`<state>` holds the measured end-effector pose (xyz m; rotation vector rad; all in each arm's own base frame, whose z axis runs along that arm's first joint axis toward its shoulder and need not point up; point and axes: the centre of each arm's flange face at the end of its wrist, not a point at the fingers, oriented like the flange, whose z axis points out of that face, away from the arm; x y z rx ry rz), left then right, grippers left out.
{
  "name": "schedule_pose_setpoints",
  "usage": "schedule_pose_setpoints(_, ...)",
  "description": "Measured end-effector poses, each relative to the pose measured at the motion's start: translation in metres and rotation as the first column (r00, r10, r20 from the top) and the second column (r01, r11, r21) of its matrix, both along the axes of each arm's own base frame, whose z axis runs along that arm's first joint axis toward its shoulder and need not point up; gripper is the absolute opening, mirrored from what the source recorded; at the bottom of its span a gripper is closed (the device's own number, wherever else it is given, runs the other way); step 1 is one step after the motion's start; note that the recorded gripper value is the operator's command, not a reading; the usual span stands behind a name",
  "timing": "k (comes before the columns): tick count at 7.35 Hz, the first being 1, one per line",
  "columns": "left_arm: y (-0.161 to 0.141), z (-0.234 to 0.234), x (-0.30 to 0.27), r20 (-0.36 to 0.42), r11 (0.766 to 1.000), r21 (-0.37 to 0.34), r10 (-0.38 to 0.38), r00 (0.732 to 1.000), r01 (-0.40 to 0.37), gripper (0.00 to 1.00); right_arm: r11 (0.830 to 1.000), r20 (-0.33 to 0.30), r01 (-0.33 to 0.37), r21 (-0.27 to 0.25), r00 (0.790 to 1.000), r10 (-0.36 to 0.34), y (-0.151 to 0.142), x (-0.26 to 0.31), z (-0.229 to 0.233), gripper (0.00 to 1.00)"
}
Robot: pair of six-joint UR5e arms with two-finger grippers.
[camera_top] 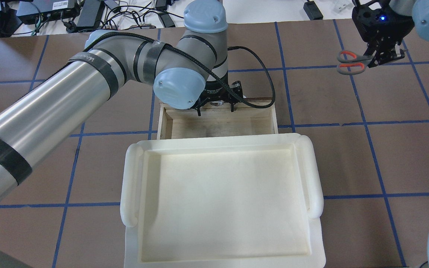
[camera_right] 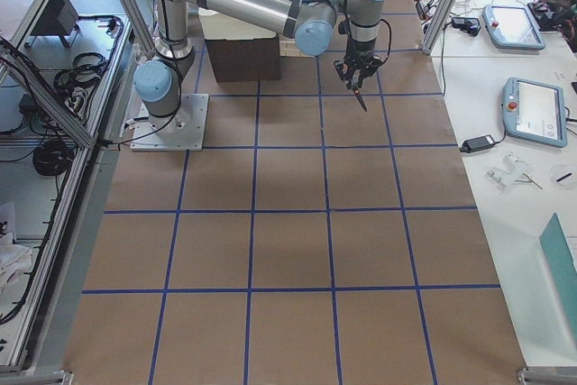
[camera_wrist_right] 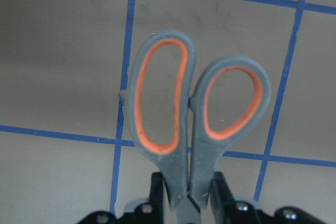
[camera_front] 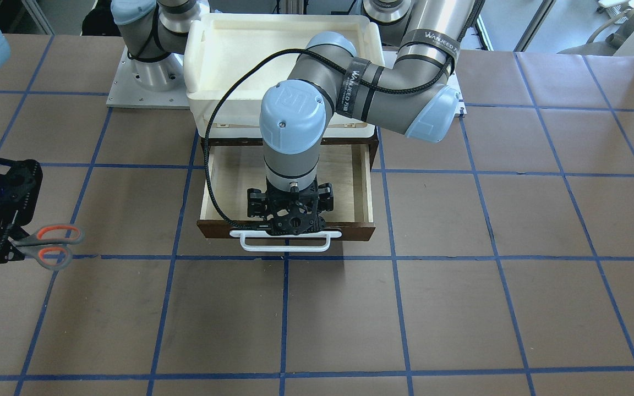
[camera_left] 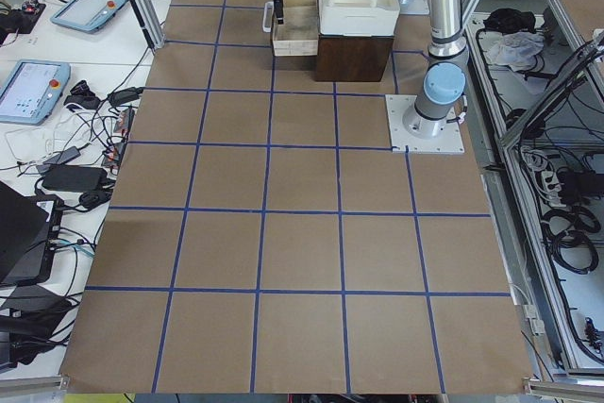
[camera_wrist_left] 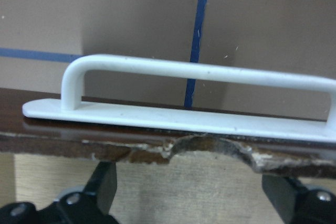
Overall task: Put scissors in drawer and close it
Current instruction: 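Pull the drawer open toward the robot with the left gripper while lifting the scissors, then carry the scissors over the open drawer with the right gripper while the left withdraws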
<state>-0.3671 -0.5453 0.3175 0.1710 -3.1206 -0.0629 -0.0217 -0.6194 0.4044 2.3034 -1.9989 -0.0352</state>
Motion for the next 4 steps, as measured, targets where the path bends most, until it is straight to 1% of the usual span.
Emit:
schedule_pose_setpoints(2, -0.003, 0.012, 0.002, -0.012, 1.000, -0.029, 0.003, 1.000, -0.004, 1.00, 1.000, 0.002, -0.004, -0.006, 1.000, 0.004, 0.001, 0.016, 0.003, 0.00)
schedule_pose_setpoints(4, -0.007, 0.044, 0.010, -0.024, 0.998, -0.059, 0.007, 1.000, -0.008, 1.00, 1.000, 0.003, -0.009, -0.009, 1.000, 0.009, 0.002, 0.024, 0.006, 0.00)
